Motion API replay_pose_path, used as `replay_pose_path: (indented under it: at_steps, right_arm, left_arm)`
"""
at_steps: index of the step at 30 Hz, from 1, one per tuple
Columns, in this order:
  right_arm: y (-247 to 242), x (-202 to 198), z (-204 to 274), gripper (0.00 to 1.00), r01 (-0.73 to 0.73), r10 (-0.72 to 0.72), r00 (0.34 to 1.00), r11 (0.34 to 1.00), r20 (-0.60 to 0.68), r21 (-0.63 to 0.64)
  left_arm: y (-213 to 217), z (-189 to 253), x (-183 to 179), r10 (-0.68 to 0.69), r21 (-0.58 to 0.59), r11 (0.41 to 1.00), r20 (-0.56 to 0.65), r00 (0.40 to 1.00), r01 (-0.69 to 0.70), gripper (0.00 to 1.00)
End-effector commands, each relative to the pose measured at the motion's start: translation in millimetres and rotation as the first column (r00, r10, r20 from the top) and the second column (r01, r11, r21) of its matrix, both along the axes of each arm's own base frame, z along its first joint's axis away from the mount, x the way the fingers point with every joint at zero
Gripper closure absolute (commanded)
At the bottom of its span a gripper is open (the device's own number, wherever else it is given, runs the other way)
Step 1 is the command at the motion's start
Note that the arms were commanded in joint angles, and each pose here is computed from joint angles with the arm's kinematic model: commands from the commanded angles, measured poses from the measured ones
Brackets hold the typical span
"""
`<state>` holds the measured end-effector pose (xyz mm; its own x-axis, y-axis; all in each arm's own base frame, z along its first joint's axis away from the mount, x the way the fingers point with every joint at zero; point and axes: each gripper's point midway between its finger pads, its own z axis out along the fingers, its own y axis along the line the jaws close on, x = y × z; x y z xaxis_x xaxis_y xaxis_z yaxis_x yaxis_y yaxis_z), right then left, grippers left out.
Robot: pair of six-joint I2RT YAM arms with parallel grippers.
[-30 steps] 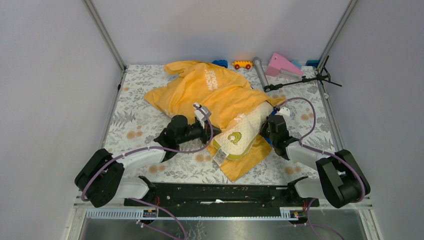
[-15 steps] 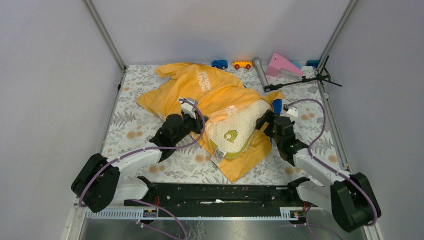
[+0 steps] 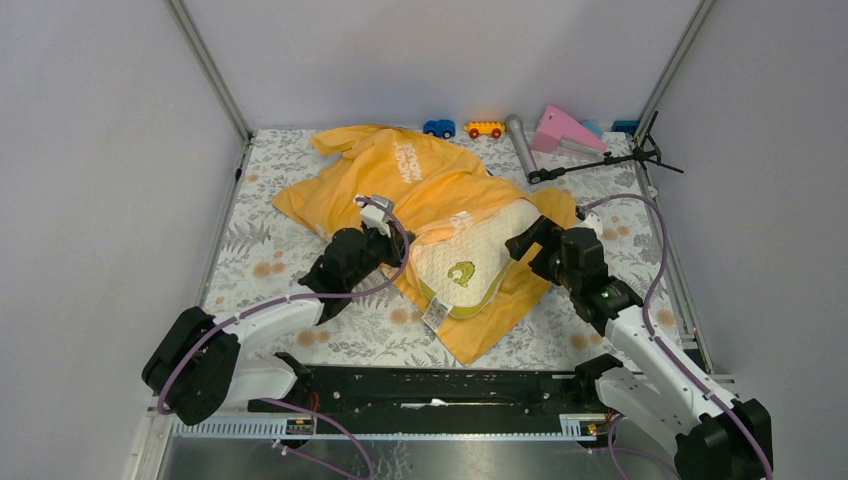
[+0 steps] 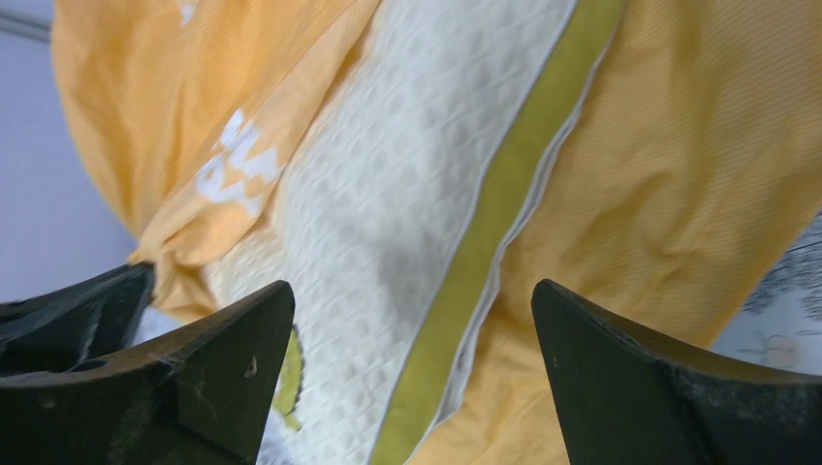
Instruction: Remove the pillowcase from the pillow
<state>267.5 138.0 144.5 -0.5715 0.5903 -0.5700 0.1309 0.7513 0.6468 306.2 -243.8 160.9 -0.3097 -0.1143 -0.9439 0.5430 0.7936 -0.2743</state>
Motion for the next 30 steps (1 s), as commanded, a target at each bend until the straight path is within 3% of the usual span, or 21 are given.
replay_pose_path:
  at_steps: [1,5,14,15,16,17,18,21,25,30]
  right_arm:
    - [34.8,-13.1,-8.8,0.00,-0.096,0.107,0.992,0.982,-0.062,0.165]
    - [47.5,-12.2,-21.6,0.01,-0.099,0.116,0.991,0.972,-0.070,0.215]
    - [44.5,7.6,-44.8,0.04,-0.051,0.066,0.993,0.988,-0.094,0.146]
    - [47.3,9.6,-44.5,0.13,-0.063,0.078,0.992,0.987,-0.095,0.145]
    - [50.5,11.5,-42.7,0.47,-0.082,0.095,0.992,0.986,-0.087,0.144]
    - [52.0,12.6,-41.7,0.91,-0.094,0.107,0.991,0.986,-0.084,0.140]
    - [50.3,13.3,-40.7,1.00,-0.090,0.102,0.991,0.988,-0.091,0.125]
    - [38.4,16.8,-24.7,1.00,-0.070,0.073,0.996,0.996,-0.056,0.053]
    - [-11.3,16.3,4.1,1.00,0.091,-0.089,0.996,0.989,0.030,-0.118]
    - [-81.1,4.1,44.5,1.00,0.323,-0.289,0.945,0.896,0.153,-0.305]
  left_arm:
    - [-2.4,32.4,1.7,-0.006,-0.071,0.997,0.100,0.995,0.013,1.00]
    - [-1.7,33.5,0.5,-0.008,-0.073,0.997,0.108,0.994,0.016,1.00]
    - [-5.0,31.2,1.3,-0.021,-0.071,0.997,0.101,0.995,0.028,1.00]
    - [-5.2,30.5,1.6,-0.021,-0.069,0.997,0.099,0.995,0.027,1.00]
    - [-5.0,29.6,2.0,-0.018,-0.067,0.997,0.096,0.995,0.025,1.00]
    - [-4.1,29.1,2.7,-0.012,-0.065,0.998,0.094,0.995,0.018,1.00]
    - [-3.2,29.1,3.2,-0.006,-0.064,0.998,0.094,0.996,0.012,1.00]
    - [5.7,27.8,8.3,0.059,-0.082,0.995,0.078,0.995,-0.053,1.00]
    - [46.5,16.7,27.4,0.229,-0.172,0.958,-0.010,0.973,-0.228,1.00]
    - [96.1,-10.0,44.1,0.359,-0.221,0.894,-0.168,0.918,-0.390,1.00]
